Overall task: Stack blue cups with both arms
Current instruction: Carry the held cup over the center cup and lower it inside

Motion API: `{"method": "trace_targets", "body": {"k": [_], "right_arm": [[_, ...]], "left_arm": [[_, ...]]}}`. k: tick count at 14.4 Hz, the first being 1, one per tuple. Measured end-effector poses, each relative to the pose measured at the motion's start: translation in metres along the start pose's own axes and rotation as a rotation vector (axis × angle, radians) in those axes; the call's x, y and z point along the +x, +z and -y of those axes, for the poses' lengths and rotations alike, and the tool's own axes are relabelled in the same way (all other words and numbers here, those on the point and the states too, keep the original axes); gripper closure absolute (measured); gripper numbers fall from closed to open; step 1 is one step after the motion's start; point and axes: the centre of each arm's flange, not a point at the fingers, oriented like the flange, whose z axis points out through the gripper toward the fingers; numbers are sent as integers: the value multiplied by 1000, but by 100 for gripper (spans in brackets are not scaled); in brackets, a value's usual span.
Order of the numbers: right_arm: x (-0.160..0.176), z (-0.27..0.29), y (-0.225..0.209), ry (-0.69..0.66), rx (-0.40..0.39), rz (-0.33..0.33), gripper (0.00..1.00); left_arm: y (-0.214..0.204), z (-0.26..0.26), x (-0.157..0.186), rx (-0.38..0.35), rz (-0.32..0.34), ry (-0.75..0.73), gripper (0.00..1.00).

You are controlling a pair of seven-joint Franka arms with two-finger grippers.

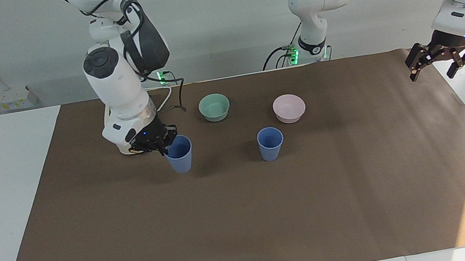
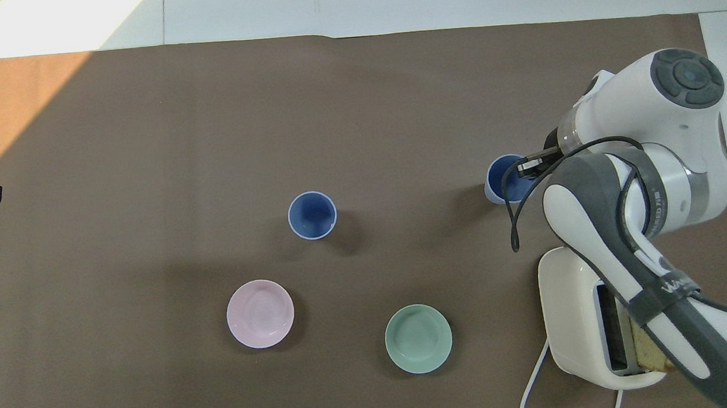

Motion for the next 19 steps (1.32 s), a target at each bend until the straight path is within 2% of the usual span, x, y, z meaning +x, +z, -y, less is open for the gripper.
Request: {"method": "trace_targets", "body": {"k": [8,12,16,19], "right_arm": [[-20,151,-37,38,66,-57,96],[-29,185,-39,11,136,-59,96],[-30,202,-37,-4,163,-83,96],[-27,215,-10,-15,169,-59,96]], "left_arm": [[0,-3,1,-1,0,5,0],[0,-3,1,-1,0,5,0],[0,-3,1,-1,0,5,0],[0,-3,1,-1,1,5,0]]}}
